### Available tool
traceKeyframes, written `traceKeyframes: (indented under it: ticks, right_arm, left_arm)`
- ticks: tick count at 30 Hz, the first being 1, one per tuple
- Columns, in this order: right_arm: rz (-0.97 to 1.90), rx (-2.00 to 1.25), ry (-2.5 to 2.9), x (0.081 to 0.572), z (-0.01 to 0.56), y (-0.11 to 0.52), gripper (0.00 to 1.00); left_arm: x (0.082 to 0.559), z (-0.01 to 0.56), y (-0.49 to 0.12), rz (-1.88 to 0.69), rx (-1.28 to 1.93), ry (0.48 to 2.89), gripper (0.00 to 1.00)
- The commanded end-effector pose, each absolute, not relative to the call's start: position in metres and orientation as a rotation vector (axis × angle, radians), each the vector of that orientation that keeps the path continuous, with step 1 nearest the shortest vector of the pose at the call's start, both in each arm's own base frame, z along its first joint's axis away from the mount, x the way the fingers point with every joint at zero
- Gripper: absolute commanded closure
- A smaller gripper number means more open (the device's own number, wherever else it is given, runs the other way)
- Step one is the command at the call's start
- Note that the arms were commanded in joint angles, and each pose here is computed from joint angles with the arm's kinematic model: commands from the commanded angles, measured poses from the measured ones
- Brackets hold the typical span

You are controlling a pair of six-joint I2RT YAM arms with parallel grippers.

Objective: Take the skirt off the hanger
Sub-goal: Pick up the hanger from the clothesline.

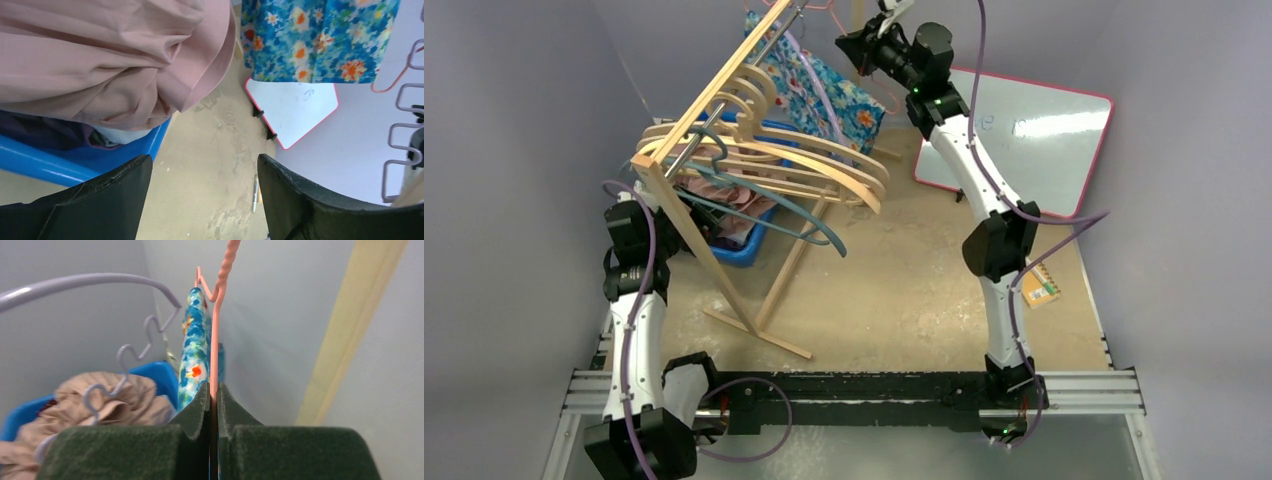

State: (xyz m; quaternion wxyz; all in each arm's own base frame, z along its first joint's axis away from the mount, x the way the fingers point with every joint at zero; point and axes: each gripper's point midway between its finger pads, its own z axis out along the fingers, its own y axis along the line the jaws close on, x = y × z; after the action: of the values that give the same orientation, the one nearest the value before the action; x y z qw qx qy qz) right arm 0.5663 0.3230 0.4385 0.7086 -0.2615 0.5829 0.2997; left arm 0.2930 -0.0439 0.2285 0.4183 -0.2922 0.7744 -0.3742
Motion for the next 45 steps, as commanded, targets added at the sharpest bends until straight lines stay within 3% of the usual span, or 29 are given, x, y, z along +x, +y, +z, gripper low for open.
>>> traceKeyframes:
  ticks: [1, 15, 29, 40, 45]
  right_arm:
    - [0.972, -0.537, 1.058, 0.49, 0.539, 0.331, 1.0]
    - [1.457, -0.481, 0.925, 0.42, 0.572, 0.334, 1.0]
    - [1.714, -0.313, 0.862, 0.428, 0.564, 0.31, 1.0]
    - [1.736, -0.309, 0.908, 0.432, 0.533, 0.299, 1.0]
    - [1.732, -0.329, 0.851, 0.421, 0.545, 0.287, 1.0]
  left_arm:
    - [0.3, 0.25, -0.053, -1.051, -0.698, 1.858, 0.24]
    - [0.307, 0.262, -0.059, -1.171, -0.711, 1.774, 0.22]
    - [0.309, 0.263, -0.061, -1.212, -0.706, 1.752, 0.21]
    - [0.31, 0.26, -0.062, -1.215, -0.699, 1.757, 0.2]
    - [0.31, 0.261, -0.062, -1.222, -0.695, 1.749, 0.19]
